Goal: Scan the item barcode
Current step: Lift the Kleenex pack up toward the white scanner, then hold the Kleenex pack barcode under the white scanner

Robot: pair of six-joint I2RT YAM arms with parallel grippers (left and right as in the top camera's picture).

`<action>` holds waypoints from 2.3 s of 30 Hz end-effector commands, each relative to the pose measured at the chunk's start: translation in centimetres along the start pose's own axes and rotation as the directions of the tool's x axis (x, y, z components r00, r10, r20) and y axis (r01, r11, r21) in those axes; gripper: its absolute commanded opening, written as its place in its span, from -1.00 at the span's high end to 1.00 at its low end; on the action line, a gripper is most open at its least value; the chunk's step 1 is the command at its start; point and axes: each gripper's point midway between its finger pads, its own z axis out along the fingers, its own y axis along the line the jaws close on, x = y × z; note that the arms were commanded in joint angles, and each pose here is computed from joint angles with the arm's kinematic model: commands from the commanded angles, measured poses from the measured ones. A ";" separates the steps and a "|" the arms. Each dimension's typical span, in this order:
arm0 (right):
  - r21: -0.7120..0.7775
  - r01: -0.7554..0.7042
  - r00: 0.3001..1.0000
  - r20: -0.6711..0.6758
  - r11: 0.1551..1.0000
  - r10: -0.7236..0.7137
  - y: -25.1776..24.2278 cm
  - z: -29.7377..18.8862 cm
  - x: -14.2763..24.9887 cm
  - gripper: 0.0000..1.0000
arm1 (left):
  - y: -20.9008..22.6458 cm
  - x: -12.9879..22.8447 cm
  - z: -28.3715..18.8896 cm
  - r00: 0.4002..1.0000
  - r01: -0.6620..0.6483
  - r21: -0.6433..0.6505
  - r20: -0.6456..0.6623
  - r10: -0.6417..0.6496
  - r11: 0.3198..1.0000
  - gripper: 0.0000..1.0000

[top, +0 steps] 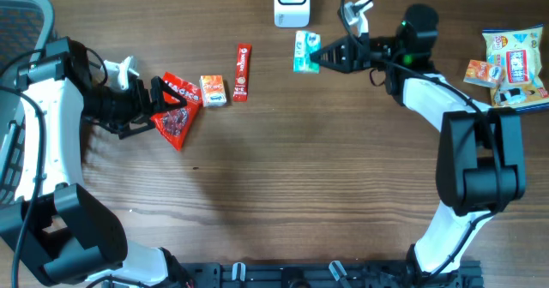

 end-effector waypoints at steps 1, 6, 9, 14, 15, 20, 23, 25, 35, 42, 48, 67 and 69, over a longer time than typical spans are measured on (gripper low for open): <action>-0.012 -0.233 0.971 -0.063 0.972 0.232 0.2 0.1 0.9 0.92 | -0.2 -0.1 -0.3 1.000 -0.023 0.000 0.011 0.023 1.000 -1.00; -0.012 -0.295 0.954 -0.061 0.955 0.294 -0.2 0.0 1.1 0.92 | -0.2 -0.1 -0.3 1.000 -0.023 0.000 0.011 0.023 1.000 -1.00; -0.011 -0.295 0.954 -0.057 0.955 0.294 -0.2 -0.2 1.0 0.92 | -0.2 -0.1 -0.3 1.000 -0.023 0.000 0.011 0.023 1.000 -1.00; -0.008 -0.286 0.958 -0.029 0.958 0.286 -0.3 -1.3 0.5 0.92 | -0.2 -0.1 -0.3 1.000 -0.023 0.000 0.011 0.023 1.000 -1.00; -0.007 -0.282 0.959 -0.023 0.960 0.281 -0.3 -1.6 0.4 0.92 | -0.2 -0.1 -0.3 1.000 -0.023 0.000 0.011 0.023 1.000 -1.00; -0.003 -0.190 0.982 -0.014 0.982 0.190 0.1 -2.0 0.0 0.92 | -0.2 -0.1 -0.3 1.000 -0.023 0.000 0.011 0.023 1.000 -1.00; -0.002 -0.169 0.986 -0.014 0.986 0.169 0.3 -2.0 -0.1 0.92 | -0.2 -0.1 -0.3 1.000 -0.023 0.000 0.011 0.023 1.000 -1.00; -0.002 -0.166 0.986 -0.014 0.986 0.166 0.3 -2.0 -0.1 0.92 | -0.2 -0.1 -0.3 1.000 -0.023 0.000 0.011 0.023 1.000 -1.00; -0.002 -0.155 0.988 -0.014 0.988 0.155 0.3 -2.0 -0.1 0.92 | -0.2 -0.1 -0.3 1.000 -0.023 0.000 0.011 0.023 1.000 -1.00; -0.002 -0.155 0.988 -0.013 0.988 0.155 0.3 -2.0 -0.1 0.92 | -0.2 -0.1 -0.3 1.000 -0.023 0.000 0.011 0.023 1.000 -1.00; -0.002 -0.155 0.988 -0.014 0.988 0.155 0.3 -2.0 -0.1 0.92 | -0.2 -0.1 -0.3 1.000 -0.023 0.000 0.011 0.023 1.000 -1.00; 0.041 -0.092 0.986 0.144 0.995 0.085 -0.6 -2.2 -2.7 0.91 | -0.2 -0.1 -0.3 1.000 -0.023 0.000 0.011 0.023 1.000 -1.00; 0.054 -0.096 0.978 0.191 0.994 0.084 -0.9 -2.4 -3.5 0.91 | -0.2 -0.1 -0.3 1.000 -0.023 0.000 0.011 0.023 1.000 -1.00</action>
